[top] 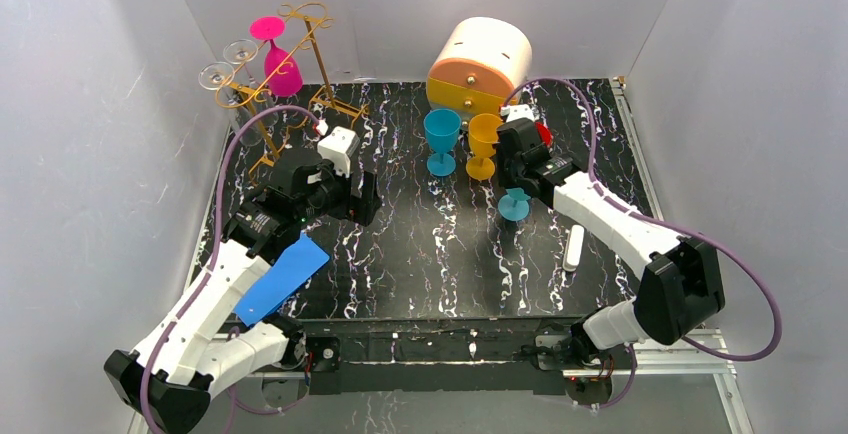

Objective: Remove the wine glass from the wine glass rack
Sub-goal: Place the wine glass at the center of the board.

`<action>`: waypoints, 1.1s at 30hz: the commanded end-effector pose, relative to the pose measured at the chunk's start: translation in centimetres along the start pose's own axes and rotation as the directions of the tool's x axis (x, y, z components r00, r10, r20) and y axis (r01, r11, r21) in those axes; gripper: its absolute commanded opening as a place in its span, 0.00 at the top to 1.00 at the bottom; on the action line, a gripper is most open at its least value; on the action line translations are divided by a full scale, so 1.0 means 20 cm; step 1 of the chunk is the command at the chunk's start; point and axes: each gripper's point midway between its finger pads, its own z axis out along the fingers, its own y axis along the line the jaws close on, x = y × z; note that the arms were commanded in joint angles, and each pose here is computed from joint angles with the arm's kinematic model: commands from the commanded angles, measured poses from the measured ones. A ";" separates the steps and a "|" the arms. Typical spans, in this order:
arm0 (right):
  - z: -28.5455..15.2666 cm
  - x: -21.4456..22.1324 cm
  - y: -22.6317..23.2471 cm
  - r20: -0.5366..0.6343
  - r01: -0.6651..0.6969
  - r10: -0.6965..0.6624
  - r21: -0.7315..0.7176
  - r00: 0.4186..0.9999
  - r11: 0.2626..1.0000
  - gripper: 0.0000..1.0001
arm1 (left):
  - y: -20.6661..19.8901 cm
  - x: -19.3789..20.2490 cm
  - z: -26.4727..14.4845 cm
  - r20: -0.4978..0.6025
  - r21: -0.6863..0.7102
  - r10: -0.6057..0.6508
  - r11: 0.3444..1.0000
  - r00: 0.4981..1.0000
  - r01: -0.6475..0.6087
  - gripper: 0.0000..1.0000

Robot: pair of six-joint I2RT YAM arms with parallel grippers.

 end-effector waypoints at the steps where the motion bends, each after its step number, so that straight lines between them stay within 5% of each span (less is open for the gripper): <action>1: 0.05 0.02 0.01 -0.015 0.035 -0.035 0.003 0.999 0.999 0.99 | 0.00 -0.01 -0.03 0.022 -0.003 0.005 1.000 1.000 -0.004 0.02; 15: -0.03 -0.09 0.00 0.027 0.012 -0.012 0.008 1.000 1.000 0.77 | 0.04 0.00 -0.01 -0.011 -0.047 -0.012 0.999 1.000 0.012 0.02; 25: -0.04 -0.11 0.01 0.023 0.021 -0.021 -0.006 1.000 1.000 0.72 | 0.04 0.01 -0.02 -0.029 -0.055 -0.010 0.998 1.000 0.009 0.02; 33: -0.10 -0.18 0.11 0.028 0.011 -0.008 -0.117 1.000 0.993 0.63 | 0.19 0.05 0.00 -0.034 -0.238 -0.076 0.969 0.997 0.066 0.02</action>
